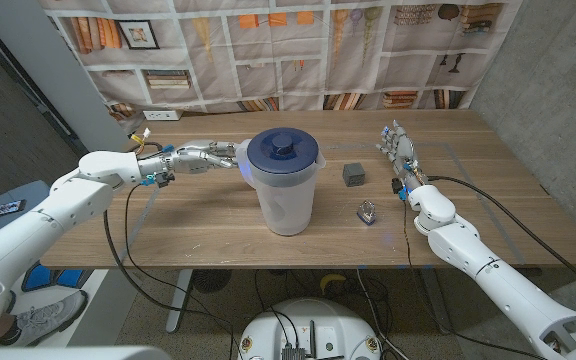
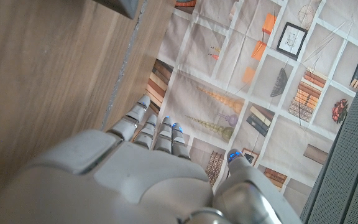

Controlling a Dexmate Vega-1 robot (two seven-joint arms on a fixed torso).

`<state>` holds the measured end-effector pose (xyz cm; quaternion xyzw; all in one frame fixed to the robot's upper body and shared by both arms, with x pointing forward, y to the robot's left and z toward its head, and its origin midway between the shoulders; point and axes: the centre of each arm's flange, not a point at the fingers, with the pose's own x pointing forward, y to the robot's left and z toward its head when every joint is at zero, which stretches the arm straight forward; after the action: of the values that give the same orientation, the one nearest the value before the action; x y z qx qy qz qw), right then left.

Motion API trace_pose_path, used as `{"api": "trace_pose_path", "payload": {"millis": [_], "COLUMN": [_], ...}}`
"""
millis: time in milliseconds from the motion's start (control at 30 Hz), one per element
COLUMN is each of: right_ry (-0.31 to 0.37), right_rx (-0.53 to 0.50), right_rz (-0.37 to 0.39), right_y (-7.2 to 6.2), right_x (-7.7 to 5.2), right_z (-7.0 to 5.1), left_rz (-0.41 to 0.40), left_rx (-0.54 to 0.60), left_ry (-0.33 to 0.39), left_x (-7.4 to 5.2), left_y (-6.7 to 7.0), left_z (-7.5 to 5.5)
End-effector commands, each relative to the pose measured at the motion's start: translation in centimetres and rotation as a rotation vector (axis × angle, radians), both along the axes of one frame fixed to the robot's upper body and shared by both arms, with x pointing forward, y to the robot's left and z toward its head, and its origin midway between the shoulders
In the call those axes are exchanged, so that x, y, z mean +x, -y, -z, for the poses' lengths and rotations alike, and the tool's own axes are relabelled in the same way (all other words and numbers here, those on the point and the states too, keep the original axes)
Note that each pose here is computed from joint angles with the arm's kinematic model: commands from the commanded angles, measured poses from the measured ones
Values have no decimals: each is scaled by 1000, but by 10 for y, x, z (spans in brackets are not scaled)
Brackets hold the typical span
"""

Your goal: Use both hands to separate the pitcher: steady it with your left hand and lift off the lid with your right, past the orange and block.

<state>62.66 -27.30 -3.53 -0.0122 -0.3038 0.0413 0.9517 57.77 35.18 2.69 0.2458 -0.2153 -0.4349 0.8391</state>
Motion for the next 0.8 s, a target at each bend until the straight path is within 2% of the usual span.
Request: {"api": "trace_pose_path", "payload": {"millis": [33, 800], "right_ry": [-9, -17], "right_rx": [-6, -8], "right_rz": [1, 4], "right_y": [2, 8], "right_x": [1, -1], "right_z": [3, 6], "left_rz": [-26, -73], "left_rx": [-27, -44], "left_ry": [14, 29], "left_x": [1, -7], "left_y": [9, 17], "left_z": [0, 6]}}
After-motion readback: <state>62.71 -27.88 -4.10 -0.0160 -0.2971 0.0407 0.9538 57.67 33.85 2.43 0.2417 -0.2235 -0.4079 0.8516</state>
